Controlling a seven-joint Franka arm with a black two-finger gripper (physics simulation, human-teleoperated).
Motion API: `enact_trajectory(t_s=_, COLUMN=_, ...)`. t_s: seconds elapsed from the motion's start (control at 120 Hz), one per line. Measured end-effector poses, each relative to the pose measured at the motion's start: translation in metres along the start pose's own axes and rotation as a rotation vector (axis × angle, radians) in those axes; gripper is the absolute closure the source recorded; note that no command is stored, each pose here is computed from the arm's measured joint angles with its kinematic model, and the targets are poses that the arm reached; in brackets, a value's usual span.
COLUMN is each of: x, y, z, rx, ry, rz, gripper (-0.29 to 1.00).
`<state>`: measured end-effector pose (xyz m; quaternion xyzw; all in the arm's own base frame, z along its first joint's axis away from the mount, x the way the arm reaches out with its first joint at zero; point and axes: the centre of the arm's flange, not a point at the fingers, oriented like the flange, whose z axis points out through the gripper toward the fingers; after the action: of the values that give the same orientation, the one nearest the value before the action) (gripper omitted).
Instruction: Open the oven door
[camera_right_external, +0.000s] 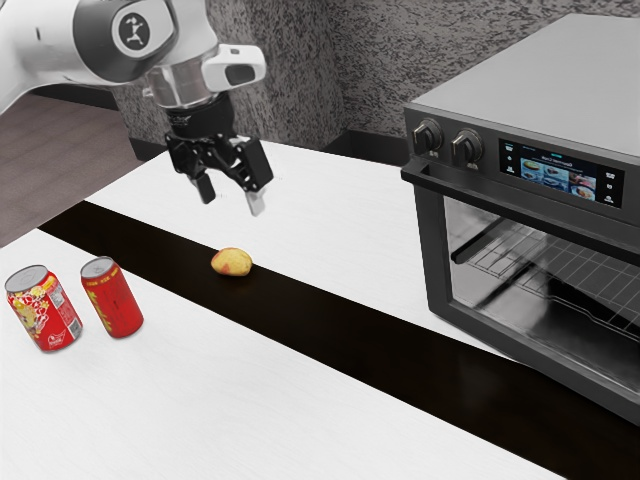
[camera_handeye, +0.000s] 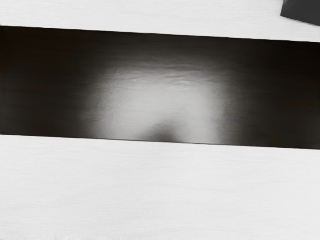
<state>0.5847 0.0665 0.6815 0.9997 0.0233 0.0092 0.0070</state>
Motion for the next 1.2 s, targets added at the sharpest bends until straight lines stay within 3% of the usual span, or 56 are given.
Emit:
enact_trajectory(t_s=0.192, x=-0.003, y=-0.001, z=-0.007, rx=-0.016, ry=0.010, rz=0.007, gripper=0.00)
enact_trajectory(t_s=0.217, x=-0.017, y=0.001, z=-0.041, rx=-0.013, ry=0.078, rz=0.020, gripper=0.00)
enact_trajectory(t_s=0.275, x=-0.094, y=0.022, z=-0.162, rx=0.009, ry=0.326, rz=0.158, gripper=0.00)
enact_trajectory(t_s=0.308, x=-0.127, y=0.039, z=-0.194, rx=0.060, ry=0.383, rz=0.250, gripper=0.00)
enact_trajectory(t_s=0.333, x=-0.141, y=0.071, z=-0.203, rx=0.096, ry=0.393, rz=0.354, gripper=0.00)
enact_trajectory(t_s=0.417, x=-0.207, y=0.264, z=-0.178, rx=0.084, ry=0.362, rz=0.938, gripper=0.00)
enact_trajectory(t_s=0.5, x=-0.256, y=0.333, z=-0.140, rx=0.057, ry=0.351, rz=1.258, gripper=0.00)
enact_trajectory(t_s=0.6, x=-0.223, y=0.375, z=-0.103, rx=0.022, ry=0.367, rz=1.511, gripper=0.00)
enact_trajectory(t_s=0.7, x=-0.193, y=0.394, z=-0.080, rx=0.060, ry=0.407, rz=1.675, gripper=0.00)
enact_trajectory(t_s=0.833, x=-0.165, y=0.371, z=-0.055, rx=0.133, ry=0.445, rz=1.752, gripper=0.00)
enact_trajectory(t_s=1.2, x=-0.099, y=0.368, z=0.000, rx=0.126, ry=0.509, rz=1.991, gripper=0.00)
